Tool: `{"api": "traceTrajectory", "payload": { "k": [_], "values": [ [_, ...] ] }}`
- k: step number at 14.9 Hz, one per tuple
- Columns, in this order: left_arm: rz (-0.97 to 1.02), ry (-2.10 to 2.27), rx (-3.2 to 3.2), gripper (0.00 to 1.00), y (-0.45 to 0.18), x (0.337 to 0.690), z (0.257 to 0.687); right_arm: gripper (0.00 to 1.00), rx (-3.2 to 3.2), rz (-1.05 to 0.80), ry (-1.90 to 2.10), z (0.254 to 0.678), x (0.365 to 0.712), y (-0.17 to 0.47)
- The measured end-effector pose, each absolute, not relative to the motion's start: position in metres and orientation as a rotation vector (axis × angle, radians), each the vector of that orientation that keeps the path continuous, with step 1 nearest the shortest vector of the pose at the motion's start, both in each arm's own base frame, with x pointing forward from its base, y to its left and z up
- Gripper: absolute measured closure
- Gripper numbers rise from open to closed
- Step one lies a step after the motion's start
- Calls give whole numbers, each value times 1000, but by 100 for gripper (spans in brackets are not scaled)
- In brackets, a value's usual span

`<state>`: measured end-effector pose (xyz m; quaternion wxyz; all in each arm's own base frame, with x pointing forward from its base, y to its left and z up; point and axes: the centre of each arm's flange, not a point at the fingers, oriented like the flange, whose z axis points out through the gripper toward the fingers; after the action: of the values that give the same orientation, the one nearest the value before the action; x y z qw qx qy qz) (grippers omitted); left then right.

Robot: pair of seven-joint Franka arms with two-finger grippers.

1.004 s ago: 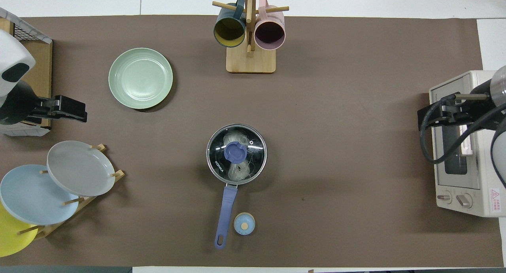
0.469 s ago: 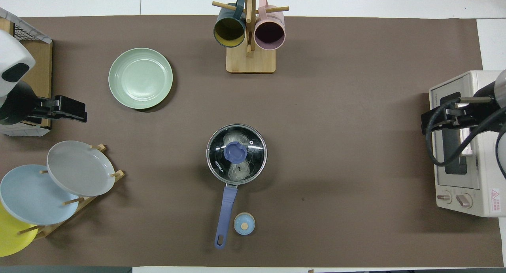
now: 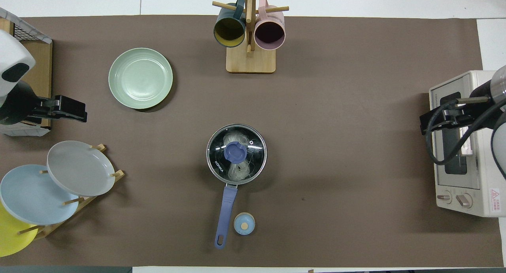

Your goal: Transfer vermicelli from plate to pot

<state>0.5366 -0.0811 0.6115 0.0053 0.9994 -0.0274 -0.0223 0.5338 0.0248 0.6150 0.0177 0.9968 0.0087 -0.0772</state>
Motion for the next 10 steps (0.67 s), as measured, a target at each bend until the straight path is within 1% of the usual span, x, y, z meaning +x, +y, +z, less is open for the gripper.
{"api": "traceTrajectory", "payload": {
  "k": [6,10],
  "values": [
    [-70,-86,3129,0,-81,537,611,0,3100,-225,16,620,531,20],
    [-70,-86,3129,0,-81,537,611,0,3119,-224,-47,621,532,0]
  ]
}}
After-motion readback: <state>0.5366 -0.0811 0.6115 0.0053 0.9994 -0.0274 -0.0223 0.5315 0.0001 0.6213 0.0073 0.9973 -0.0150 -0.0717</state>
